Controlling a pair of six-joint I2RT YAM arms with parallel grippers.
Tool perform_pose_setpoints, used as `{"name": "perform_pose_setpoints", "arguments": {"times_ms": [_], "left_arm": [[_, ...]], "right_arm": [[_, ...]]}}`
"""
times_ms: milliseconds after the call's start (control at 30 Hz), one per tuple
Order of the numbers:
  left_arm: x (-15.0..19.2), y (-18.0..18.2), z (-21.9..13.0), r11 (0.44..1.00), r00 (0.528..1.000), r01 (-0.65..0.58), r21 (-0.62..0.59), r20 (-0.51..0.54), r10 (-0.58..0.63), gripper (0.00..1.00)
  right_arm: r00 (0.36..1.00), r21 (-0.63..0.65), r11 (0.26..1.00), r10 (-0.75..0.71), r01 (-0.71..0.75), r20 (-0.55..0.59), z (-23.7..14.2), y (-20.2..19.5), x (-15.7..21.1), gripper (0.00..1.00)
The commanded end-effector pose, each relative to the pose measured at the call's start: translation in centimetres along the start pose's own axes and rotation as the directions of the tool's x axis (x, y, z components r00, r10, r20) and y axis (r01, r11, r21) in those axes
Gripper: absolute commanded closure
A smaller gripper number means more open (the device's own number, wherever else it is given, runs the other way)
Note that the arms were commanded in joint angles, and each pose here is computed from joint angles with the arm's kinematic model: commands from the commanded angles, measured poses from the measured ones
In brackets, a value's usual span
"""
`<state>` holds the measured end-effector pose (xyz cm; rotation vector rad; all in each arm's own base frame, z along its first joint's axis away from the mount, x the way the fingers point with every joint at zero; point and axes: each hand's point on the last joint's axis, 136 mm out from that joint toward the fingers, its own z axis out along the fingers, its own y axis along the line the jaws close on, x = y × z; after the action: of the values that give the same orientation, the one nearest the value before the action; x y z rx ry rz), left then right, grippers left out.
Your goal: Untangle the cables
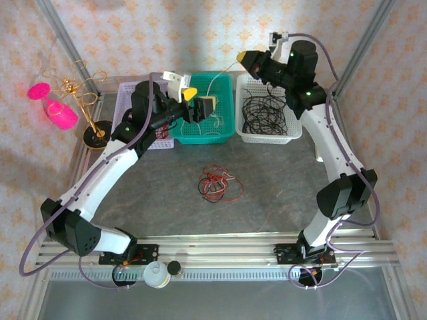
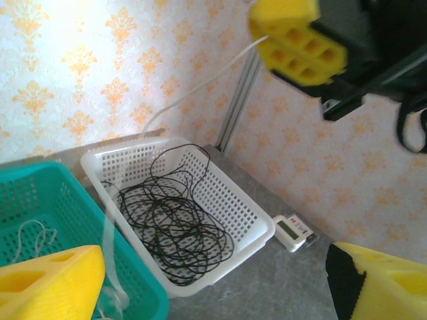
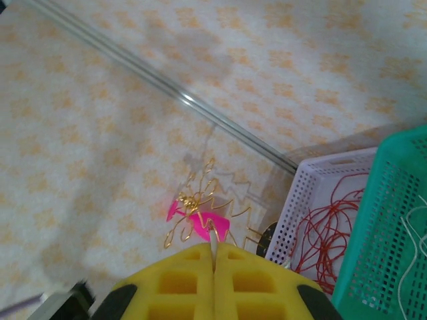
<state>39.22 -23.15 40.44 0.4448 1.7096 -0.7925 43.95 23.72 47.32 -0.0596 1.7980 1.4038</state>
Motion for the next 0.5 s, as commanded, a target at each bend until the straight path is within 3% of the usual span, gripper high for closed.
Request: {"name": "perform_pose_setpoints", "arguments": {"times_ms": [0,167,300,400,467], "left_arm": [[-1.9,-2.0,-0.1,0.985,0.991,-0.133,0.109,0.003,0.134,0.12],[-1.6,-3.0,0.6,0.966,0.985,-0.164,0.2,-0.022,0.172,0.12],[-1.2,-2.6,1.1,0.968,0.985,-0.165,0.19,-0.011,0.171,0.16],[-0.7,-2.1,1.5,0.972,0.987,-0.152,0.181,-0.017,0.158,0.32],[-0.2,-1.6,1.7,0.975,0.989,-0.141,0.17,-0.027,0.147,0.56]], "right_arm": [[0.989,-0.07,0.992,-0.114,0.107,-0.098,-0.7,2.7,1.4,1.0],[0.975,-0.141,0.982,-0.145,0.122,-0.165,-0.6,4.1,2.6,1.0],[0.964,-0.23,0.965,-0.172,0.124,-0.202,-0.6,6.1,3.7,1.0],[0.956,-0.278,0.952,-0.192,0.127,-0.22,-0.6,7.3,4.4,1.0],[0.954,-0.299,0.945,-0.203,0.132,-0.222,-0.7,7.8,4.5,1.0]]}}
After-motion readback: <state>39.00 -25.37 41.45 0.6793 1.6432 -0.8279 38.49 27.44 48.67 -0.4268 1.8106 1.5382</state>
